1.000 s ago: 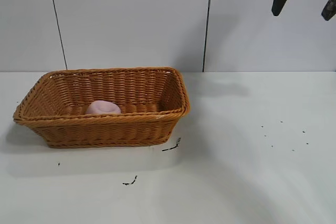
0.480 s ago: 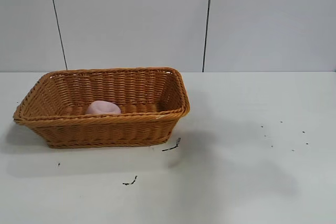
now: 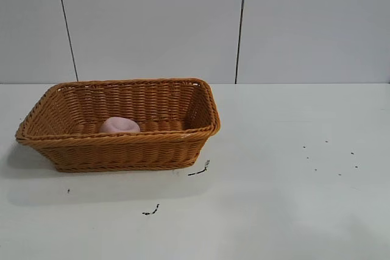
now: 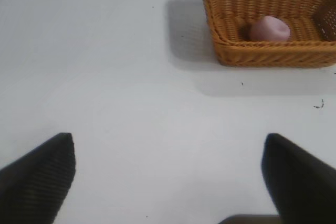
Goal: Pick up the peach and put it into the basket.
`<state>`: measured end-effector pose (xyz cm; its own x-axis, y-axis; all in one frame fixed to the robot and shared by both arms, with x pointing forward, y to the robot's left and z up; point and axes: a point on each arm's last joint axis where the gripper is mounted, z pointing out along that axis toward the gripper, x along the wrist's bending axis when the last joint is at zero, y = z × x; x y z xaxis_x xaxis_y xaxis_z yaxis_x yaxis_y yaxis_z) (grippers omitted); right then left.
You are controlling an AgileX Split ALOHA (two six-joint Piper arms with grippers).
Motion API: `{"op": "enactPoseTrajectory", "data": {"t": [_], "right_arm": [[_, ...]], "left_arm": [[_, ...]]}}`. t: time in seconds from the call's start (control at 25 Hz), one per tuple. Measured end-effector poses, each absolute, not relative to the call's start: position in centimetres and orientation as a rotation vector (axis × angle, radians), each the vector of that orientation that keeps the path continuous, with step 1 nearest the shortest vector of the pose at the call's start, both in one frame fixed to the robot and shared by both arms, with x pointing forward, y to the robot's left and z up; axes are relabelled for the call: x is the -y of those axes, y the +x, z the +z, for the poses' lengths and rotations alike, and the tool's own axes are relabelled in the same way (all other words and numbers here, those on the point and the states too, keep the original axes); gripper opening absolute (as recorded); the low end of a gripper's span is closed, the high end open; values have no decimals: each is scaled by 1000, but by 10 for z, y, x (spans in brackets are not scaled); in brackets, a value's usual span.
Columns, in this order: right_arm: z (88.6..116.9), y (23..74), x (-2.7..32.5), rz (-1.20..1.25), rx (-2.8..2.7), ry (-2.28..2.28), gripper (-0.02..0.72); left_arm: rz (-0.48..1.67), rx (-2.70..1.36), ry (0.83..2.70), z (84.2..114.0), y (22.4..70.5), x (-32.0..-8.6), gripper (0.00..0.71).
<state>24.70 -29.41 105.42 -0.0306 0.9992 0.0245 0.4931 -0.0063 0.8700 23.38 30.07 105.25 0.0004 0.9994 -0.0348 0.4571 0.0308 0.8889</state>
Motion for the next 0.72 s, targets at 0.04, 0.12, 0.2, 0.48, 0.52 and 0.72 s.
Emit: {"op": "enactPoseTrajectory", "data": {"t": [0.04, 0.12, 0.2, 0.48, 0.52, 0.72], "right_arm": [[1054, 245, 294, 969, -1588, 1562, 696], [1055, 238, 294, 994, -1561, 1533, 696], [1054, 235, 294, 1005, -1548, 1519, 696], [1054, 235, 294, 1005, -1548, 1519, 696], [1054, 235, 294, 1005, -1548, 1519, 696], [1054, 235, 294, 1005, -1548, 1519, 696]], "left_arm": [[914, -1558, 1526, 1052, 234, -301, 693], [914, -1558, 1526, 1052, 234, -301, 693], [914, -1558, 1526, 1052, 234, -301, 693], [914, -1558, 1526, 1052, 234, -301, 693], [914, -1558, 1526, 1052, 234, -301, 693], [914, -1558, 1526, 1052, 234, -301, 693]]}}
